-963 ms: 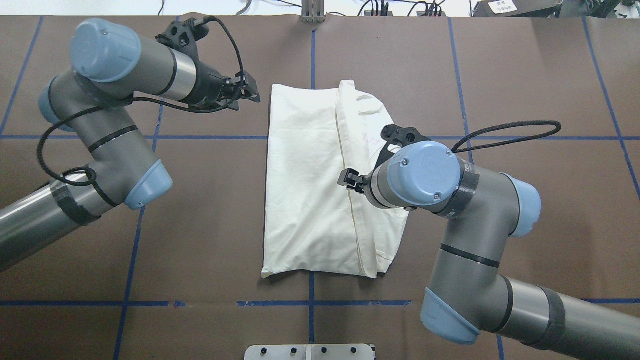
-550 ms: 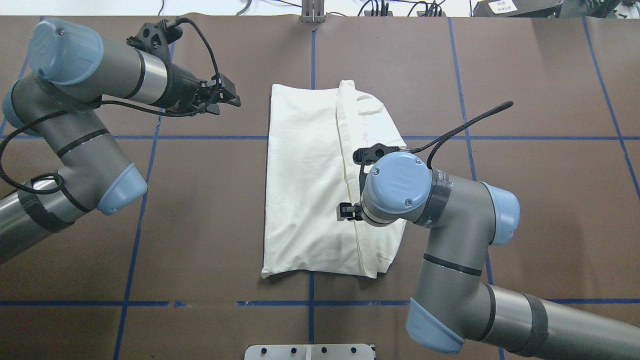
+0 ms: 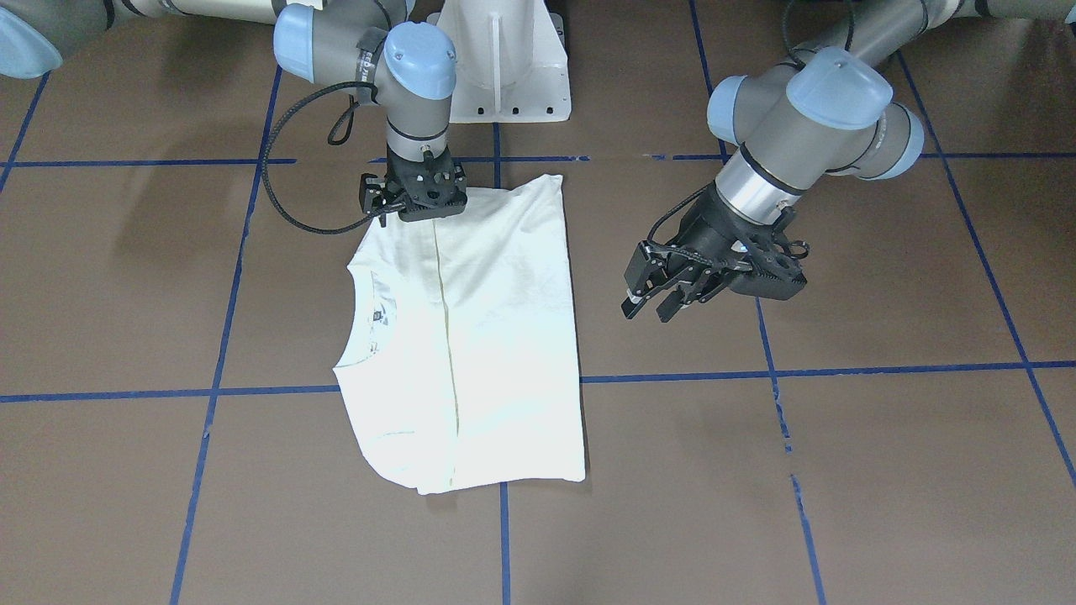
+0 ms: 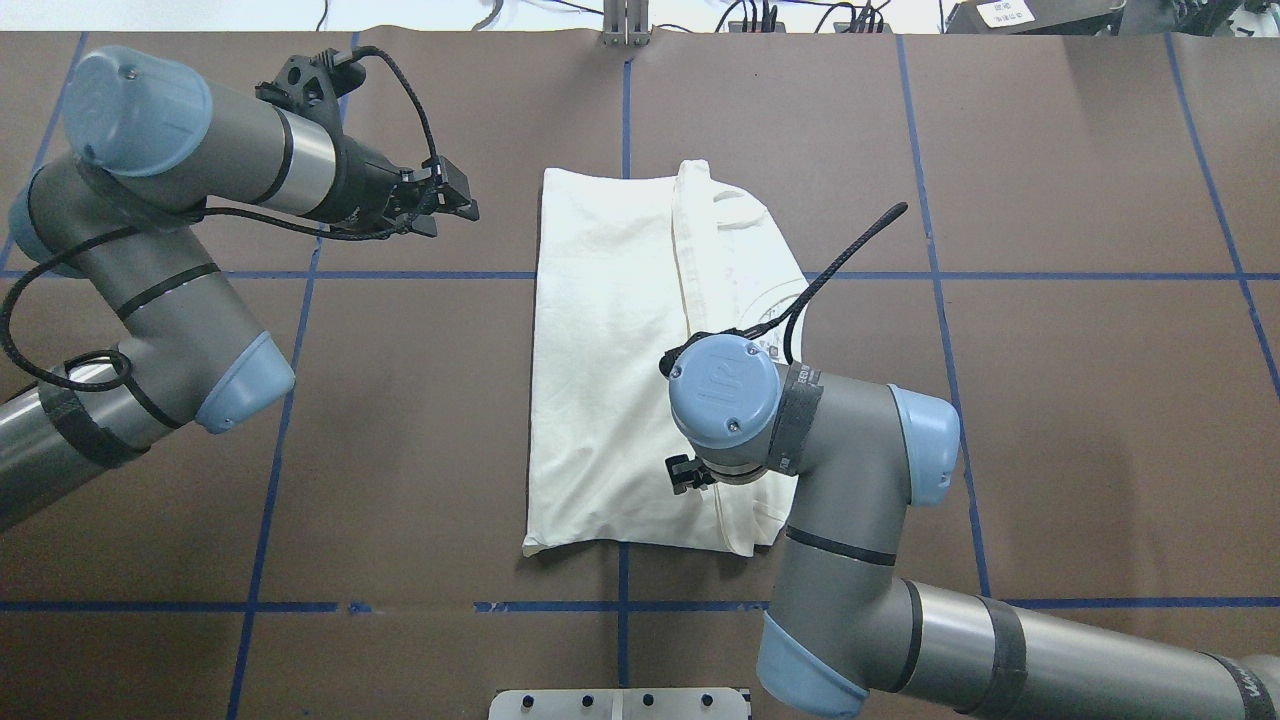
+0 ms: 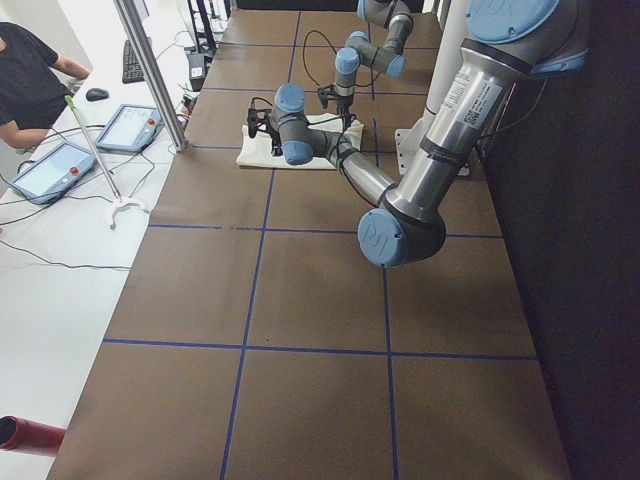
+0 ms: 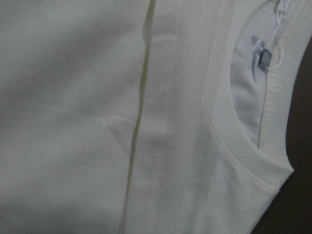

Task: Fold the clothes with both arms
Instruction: 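Grasp the folded shirt edge with the right gripper and fold it toward the middle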

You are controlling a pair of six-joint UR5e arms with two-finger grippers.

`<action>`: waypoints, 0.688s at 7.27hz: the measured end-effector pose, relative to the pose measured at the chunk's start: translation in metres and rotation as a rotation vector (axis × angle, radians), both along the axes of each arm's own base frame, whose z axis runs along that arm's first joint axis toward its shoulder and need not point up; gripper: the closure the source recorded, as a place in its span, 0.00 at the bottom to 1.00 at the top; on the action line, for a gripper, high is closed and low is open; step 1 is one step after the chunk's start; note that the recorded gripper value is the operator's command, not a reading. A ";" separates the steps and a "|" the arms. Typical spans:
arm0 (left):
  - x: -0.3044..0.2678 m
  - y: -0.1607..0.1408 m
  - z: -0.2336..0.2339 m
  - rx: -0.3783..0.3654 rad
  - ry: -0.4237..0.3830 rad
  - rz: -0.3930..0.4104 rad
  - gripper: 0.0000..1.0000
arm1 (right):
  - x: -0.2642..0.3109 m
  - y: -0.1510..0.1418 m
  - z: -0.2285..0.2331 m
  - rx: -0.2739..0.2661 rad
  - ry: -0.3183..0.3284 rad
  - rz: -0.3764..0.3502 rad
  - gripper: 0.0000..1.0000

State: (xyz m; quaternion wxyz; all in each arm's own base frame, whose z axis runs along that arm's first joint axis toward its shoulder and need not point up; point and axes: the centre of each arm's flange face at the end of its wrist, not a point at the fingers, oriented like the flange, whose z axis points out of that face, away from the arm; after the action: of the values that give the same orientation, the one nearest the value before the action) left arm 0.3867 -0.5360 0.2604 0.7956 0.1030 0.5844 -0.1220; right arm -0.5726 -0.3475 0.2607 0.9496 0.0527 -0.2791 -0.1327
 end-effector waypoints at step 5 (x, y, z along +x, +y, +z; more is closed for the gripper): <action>0.002 -0.001 0.004 -0.002 -0.001 0.002 0.39 | 0.000 0.012 0.023 -0.005 0.118 -0.084 0.00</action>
State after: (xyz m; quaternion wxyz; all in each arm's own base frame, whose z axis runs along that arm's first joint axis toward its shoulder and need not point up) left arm 0.3885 -0.5371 0.2640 0.7962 0.1014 0.5839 -0.1216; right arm -0.5730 -0.3354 0.2837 0.9581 0.0307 -0.2251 -0.1745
